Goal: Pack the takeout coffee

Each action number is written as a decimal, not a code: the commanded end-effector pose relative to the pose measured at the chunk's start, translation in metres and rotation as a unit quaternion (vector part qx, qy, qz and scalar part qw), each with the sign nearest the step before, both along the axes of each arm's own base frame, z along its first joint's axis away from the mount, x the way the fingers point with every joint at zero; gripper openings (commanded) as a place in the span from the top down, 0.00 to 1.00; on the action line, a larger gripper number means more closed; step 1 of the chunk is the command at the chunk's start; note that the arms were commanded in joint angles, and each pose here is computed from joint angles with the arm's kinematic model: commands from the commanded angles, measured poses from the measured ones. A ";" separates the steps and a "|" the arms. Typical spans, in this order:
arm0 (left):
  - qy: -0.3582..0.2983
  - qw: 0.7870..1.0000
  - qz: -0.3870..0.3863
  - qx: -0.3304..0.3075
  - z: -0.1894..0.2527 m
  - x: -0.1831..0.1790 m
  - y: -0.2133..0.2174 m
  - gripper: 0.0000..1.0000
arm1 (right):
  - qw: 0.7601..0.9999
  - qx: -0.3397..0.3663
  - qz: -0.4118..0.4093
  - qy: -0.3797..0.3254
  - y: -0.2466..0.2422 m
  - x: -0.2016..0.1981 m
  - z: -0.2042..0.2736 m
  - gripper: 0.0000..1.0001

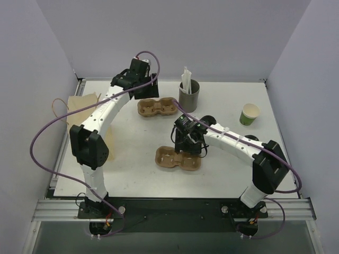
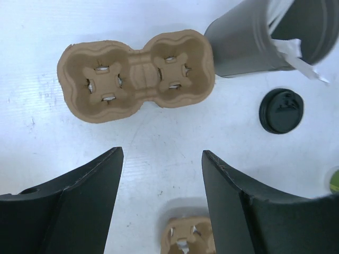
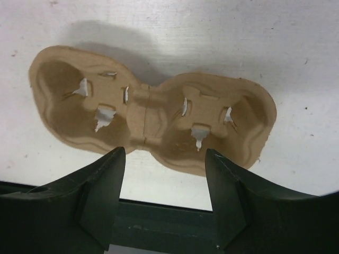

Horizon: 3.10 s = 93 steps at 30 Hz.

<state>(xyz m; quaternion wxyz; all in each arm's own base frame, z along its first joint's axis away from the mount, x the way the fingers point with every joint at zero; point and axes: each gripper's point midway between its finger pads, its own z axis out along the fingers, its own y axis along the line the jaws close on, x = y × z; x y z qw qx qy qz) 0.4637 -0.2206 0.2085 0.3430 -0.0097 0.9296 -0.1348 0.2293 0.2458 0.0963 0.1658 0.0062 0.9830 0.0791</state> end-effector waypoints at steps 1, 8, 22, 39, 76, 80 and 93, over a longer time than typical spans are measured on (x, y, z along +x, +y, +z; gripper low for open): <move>-0.021 0.999 -0.007 -0.030 0.040 -0.029 0.003 0.29 | 1.000 -0.008 -0.022 0.020 0.006 -0.002 -0.024 0.43; -0.065 0.997 0.012 -0.042 0.111 -0.076 0.032 0.31 | 0.999 -0.020 -0.015 0.030 0.026 -0.004 -0.040 0.41; -0.138 0.982 0.132 -0.012 0.181 -0.127 0.116 0.43 | 0.997 -0.070 -0.018 0.036 0.029 0.005 -0.058 0.41; -0.104 0.936 0.306 0.141 0.158 -0.186 0.251 0.37 | 0.995 -0.079 0.019 0.053 0.018 -0.003 -0.056 0.65; -0.022 0.914 0.311 0.261 0.084 -0.137 0.334 0.42 | 0.998 0.039 0.056 0.005 0.009 0.027 0.013 0.70; -0.012 0.930 0.298 0.214 0.062 -0.129 0.337 0.47 | 0.997 0.043 0.056 0.006 0.010 0.028 0.015 0.71; -0.100 0.969 0.198 0.109 0.093 -0.108 0.295 1.00 | 0.994 0.072 0.064 -0.060 0.009 0.045 0.064 0.71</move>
